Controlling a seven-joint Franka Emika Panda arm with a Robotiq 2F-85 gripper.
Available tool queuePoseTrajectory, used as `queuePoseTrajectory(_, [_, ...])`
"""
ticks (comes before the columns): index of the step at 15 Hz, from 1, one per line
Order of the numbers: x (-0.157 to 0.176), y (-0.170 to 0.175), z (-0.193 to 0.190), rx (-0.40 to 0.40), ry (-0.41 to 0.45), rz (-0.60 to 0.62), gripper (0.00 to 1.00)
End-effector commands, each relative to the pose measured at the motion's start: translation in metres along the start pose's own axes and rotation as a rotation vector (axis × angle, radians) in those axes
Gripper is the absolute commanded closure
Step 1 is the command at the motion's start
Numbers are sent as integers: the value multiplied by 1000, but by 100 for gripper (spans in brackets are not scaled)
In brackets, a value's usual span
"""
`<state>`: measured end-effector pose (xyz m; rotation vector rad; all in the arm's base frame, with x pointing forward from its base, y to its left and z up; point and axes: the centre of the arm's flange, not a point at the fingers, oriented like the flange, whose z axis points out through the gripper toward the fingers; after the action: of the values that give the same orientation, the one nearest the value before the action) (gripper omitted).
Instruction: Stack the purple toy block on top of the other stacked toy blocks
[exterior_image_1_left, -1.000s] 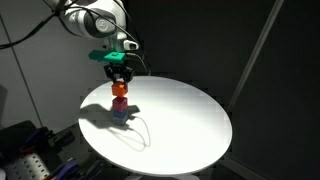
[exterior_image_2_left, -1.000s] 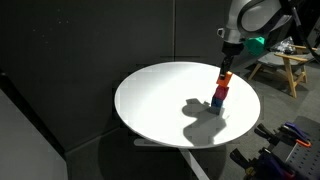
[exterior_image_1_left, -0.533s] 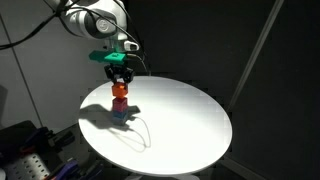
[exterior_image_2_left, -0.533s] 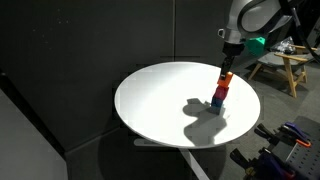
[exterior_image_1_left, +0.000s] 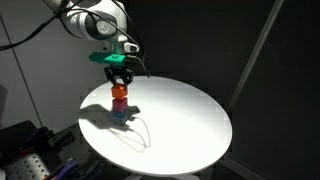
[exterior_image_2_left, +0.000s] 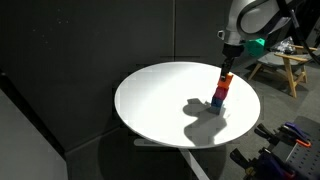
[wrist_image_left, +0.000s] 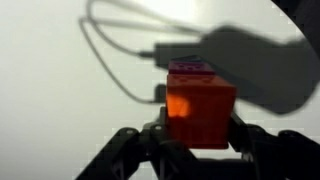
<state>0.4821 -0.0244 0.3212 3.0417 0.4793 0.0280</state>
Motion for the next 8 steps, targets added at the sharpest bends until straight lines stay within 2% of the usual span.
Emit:
queuePoseTrajectory(1, [3,4,0,-2,-20,3,70])
queuePoseTrajectory(7, [2,4,2,1,-25,0,69])
queuePoseTrajectory(8, [2,4,2,1,-25,0,31])
